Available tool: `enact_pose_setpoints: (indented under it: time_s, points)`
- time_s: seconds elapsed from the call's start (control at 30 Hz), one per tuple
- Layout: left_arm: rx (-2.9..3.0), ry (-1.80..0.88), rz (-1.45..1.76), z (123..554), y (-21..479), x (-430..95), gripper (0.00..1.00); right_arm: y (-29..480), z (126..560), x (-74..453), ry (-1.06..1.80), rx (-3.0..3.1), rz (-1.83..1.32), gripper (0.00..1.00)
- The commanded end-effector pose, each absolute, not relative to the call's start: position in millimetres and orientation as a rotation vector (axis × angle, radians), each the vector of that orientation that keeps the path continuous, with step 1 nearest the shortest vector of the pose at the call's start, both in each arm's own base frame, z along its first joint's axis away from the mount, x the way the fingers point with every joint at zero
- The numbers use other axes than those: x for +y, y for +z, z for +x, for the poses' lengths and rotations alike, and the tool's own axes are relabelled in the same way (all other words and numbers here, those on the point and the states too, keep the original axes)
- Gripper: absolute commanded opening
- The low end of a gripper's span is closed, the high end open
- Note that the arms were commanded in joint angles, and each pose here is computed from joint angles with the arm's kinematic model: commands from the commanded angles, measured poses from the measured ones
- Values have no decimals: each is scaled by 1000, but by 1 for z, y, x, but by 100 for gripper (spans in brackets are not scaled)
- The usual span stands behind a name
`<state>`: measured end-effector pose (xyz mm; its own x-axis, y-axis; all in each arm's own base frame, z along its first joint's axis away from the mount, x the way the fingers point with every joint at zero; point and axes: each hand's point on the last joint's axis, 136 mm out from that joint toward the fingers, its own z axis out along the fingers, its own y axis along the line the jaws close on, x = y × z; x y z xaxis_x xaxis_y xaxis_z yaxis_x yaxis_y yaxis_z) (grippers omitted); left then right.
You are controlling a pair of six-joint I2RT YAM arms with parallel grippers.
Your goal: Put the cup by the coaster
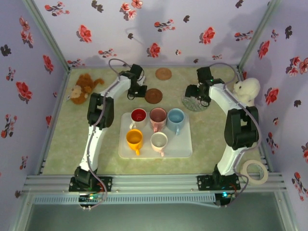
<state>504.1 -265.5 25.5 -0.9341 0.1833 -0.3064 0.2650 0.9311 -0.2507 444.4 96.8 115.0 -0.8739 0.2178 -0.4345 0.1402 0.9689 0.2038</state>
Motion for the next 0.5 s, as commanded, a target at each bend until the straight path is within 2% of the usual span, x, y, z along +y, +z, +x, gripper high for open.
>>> enact_pose_setpoints:
  time_s: [0.0, 0.03, 0.27, 0.4, 0.47]
  points:
    - [2849, -449, 388, 492, 18, -277, 0, 111, 458, 116, 348, 2659, 203, 74]
    - [2842, -434, 390, 492, 22, -276, 0, 111, 461, 119, 372, 2659, 200, 71]
    - [2745, -348, 354, 498, 76, -261, 0, 112, 483, 153, 567, 2644, 104, 31]
    - [2686, -311, 286, 499, 114, -245, 0, 117, 490, 178, 660, 2638, -9, 1]
    - [2666, -324, 227, 497, 128, -234, 0, 116, 491, 189, 693, 2647, -51, 0]
